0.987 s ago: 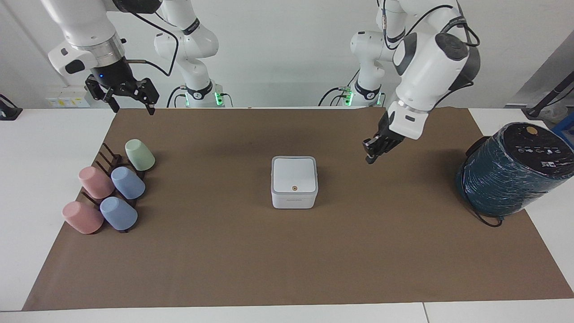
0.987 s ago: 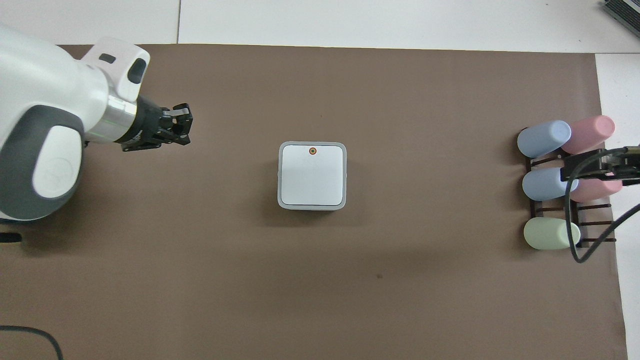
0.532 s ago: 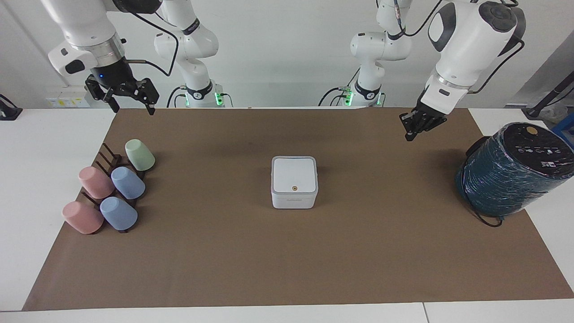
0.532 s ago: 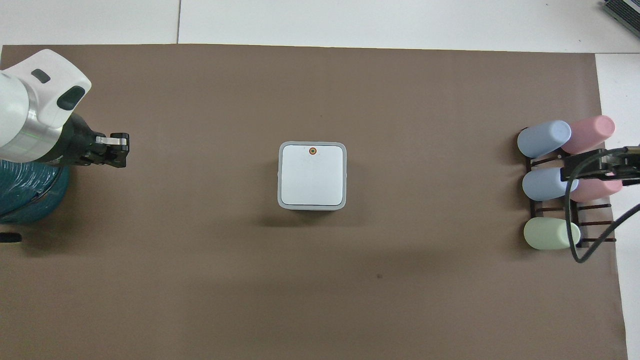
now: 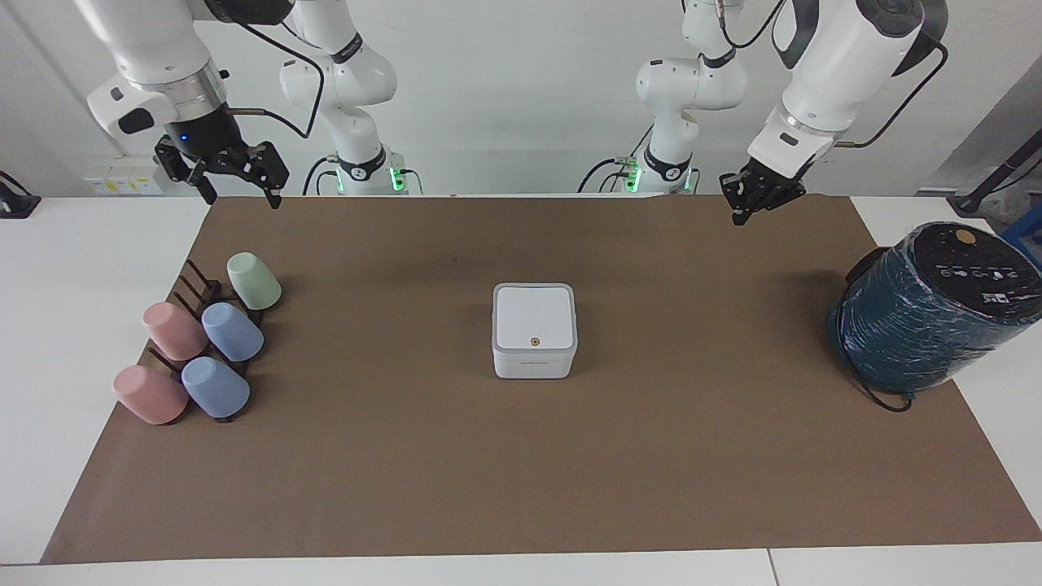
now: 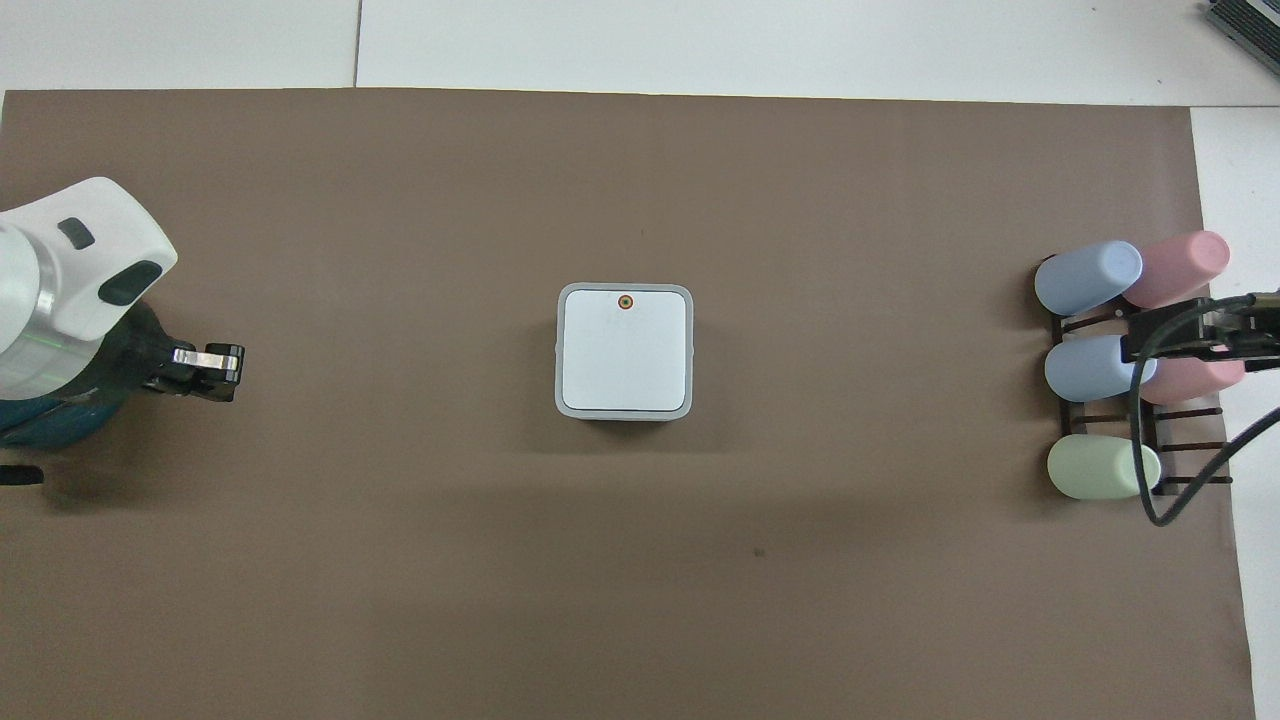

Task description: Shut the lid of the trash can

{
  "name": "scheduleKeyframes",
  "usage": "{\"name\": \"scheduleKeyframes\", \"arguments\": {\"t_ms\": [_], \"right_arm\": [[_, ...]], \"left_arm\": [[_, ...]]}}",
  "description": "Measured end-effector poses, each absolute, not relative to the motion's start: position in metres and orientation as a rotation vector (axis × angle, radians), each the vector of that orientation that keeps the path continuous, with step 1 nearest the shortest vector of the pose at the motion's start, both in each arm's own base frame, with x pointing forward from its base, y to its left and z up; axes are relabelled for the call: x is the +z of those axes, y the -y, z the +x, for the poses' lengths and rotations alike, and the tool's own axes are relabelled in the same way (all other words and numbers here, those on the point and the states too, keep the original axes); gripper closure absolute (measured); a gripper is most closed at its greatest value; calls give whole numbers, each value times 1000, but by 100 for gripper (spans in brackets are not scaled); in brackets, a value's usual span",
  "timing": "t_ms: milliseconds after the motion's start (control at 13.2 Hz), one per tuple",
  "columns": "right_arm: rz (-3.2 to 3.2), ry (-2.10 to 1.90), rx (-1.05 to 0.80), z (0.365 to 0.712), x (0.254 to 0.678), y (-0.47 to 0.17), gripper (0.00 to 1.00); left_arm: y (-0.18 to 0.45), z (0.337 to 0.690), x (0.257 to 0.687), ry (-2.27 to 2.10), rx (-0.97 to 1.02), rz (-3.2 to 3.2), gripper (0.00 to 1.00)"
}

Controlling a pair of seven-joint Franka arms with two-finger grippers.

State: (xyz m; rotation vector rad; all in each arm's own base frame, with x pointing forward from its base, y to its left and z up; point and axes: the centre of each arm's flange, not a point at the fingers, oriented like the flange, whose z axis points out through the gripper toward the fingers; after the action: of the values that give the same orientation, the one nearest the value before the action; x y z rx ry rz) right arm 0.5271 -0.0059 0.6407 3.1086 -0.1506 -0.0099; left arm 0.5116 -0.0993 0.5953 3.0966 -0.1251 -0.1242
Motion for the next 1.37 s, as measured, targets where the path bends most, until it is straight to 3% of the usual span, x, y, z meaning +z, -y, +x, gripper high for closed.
{"name": "scheduleKeyframes", "arguments": {"t_ms": [76,228,684,1367], "right_arm": [[3109,151,-10,527,641,6,0],[3109,151,-10,527,641,6,0],[3109,151,-10,527,641,6,0],[3109,151,-10,527,641,6,0]], "left_arm": [[99,511,596,125,-119,3096,95],[99,512,598,127,-95,3095,76],[100,518,604,144,-10,3088,2],[96,524,610,178,83,3111,0]]}}
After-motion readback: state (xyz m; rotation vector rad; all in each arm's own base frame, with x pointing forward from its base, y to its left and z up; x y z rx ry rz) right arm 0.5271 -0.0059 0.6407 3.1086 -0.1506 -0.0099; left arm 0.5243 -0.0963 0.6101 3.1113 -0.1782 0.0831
